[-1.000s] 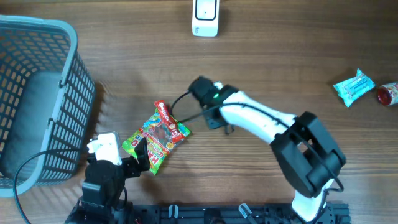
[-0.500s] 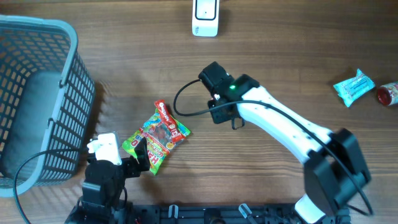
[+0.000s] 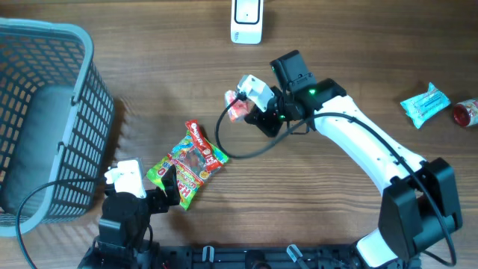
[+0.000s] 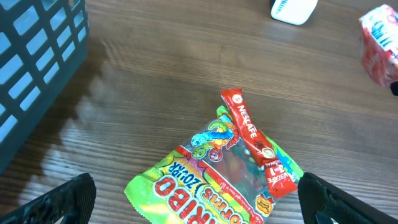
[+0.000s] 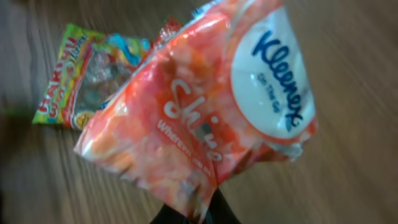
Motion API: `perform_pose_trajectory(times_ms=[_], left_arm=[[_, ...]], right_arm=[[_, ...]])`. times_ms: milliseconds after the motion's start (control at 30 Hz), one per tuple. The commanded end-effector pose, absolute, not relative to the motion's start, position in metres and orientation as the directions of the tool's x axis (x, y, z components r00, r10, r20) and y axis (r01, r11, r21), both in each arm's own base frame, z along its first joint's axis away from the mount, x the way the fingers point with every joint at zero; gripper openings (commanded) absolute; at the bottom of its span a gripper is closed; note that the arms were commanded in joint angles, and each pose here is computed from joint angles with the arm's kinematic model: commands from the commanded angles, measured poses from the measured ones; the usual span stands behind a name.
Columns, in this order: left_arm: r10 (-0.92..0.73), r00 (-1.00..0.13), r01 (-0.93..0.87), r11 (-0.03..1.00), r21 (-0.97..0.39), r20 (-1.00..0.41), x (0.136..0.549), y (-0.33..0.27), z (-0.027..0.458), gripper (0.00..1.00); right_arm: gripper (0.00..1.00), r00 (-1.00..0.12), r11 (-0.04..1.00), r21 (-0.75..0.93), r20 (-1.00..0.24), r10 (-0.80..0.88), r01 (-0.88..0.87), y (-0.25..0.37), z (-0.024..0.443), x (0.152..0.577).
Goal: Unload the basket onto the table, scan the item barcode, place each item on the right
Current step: 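Lift the Kleenex pack with the right gripper toward the scanner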
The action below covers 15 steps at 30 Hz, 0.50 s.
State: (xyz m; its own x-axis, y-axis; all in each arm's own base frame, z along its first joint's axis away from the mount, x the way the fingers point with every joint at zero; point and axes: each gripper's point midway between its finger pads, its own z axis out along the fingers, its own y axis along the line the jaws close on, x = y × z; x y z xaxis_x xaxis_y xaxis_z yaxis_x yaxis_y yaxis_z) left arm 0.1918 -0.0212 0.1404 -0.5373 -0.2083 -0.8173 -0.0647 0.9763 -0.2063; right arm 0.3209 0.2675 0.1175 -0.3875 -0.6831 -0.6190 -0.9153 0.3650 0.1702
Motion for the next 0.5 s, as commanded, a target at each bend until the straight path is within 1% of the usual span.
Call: perform_pose_trajectory(times_ms=[0,33,100,167,200,233,333,367,400,433,467], left_arm=[[-0.216,-0.538,-0.063,0.974,-0.216,-0.815,0.192,-0.022,0.138,1.0],[-0.216,-0.538,-0.063,0.974,-0.216,-0.815,0.192,-0.022,0.138,1.0],[-0.216,-0.538,-0.063,0.974,-0.216,-0.815,0.192,-0.022,0.138,1.0],[-0.216,-0.538,-0.063,0.974,-0.216,-0.815,0.192,-0.022,0.138,1.0],[-0.216,-0.538,-0.063,0.974,-0.216,-0.815,0.192,-0.022,0.138,1.0],[-0.216,-0.538,-0.063,0.974,-0.216,-0.815,0.192,-0.022,0.138,1.0],[-0.216,-0.538,-0.063,0.974,-0.216,-0.815,0.192,-0.022,0.138,1.0],[-0.216,-0.538,-0.063,0.974,-0.216,-0.815,0.192,-0.022,0.138,1.0],[-0.216,-0.538,-0.063,0.974,-0.216,-0.815,0.192,-0.022,0.138,1.0],[-0.216,-0.538,-0.063,0.974,-0.216,-0.815,0.192,-0.022,0.138,1.0],[-0.216,-0.538,-0.063,0.974,-0.216,-0.815,0.192,-0.022,0.138,1.0]], right_arm=[[0.04,-0.148,0.006,0.179,-0.791,-0.594,-0.984,0.297,0.14,0.284],[0.04,-0.093,-0.081,0.161,-0.838,-0.537,-0.984,0.303,0.151,0.275],[0.04,-0.053,-0.156,0.142,-0.883,-0.467,-0.978,0.307,0.163,0.268],[0.04,-0.068,-0.169,0.156,-0.897,-0.438,-0.973,0.308,0.169,0.266],[0.04,-0.102,-0.16,0.188,-0.895,-0.434,-0.969,0.308,0.171,0.266],[0.04,-0.164,-0.13,0.244,-0.882,-0.443,-0.961,0.308,0.171,0.267],[0.04,-0.448,0.045,0.488,-0.757,-0.476,-0.872,0.306,0.166,0.271],[0.04,-0.507,0.093,0.533,-0.717,-0.478,-0.841,0.305,0.164,0.273],[0.04,-0.575,0.164,0.576,-0.665,-0.477,-0.801,0.304,0.159,0.277],[0.04,-0.601,0.211,0.58,-0.642,-0.476,-0.787,0.302,0.155,0.281],[0.04,-0.66,0.355,0.559,-0.587,-0.468,-0.749,0.295,0.141,0.298]])
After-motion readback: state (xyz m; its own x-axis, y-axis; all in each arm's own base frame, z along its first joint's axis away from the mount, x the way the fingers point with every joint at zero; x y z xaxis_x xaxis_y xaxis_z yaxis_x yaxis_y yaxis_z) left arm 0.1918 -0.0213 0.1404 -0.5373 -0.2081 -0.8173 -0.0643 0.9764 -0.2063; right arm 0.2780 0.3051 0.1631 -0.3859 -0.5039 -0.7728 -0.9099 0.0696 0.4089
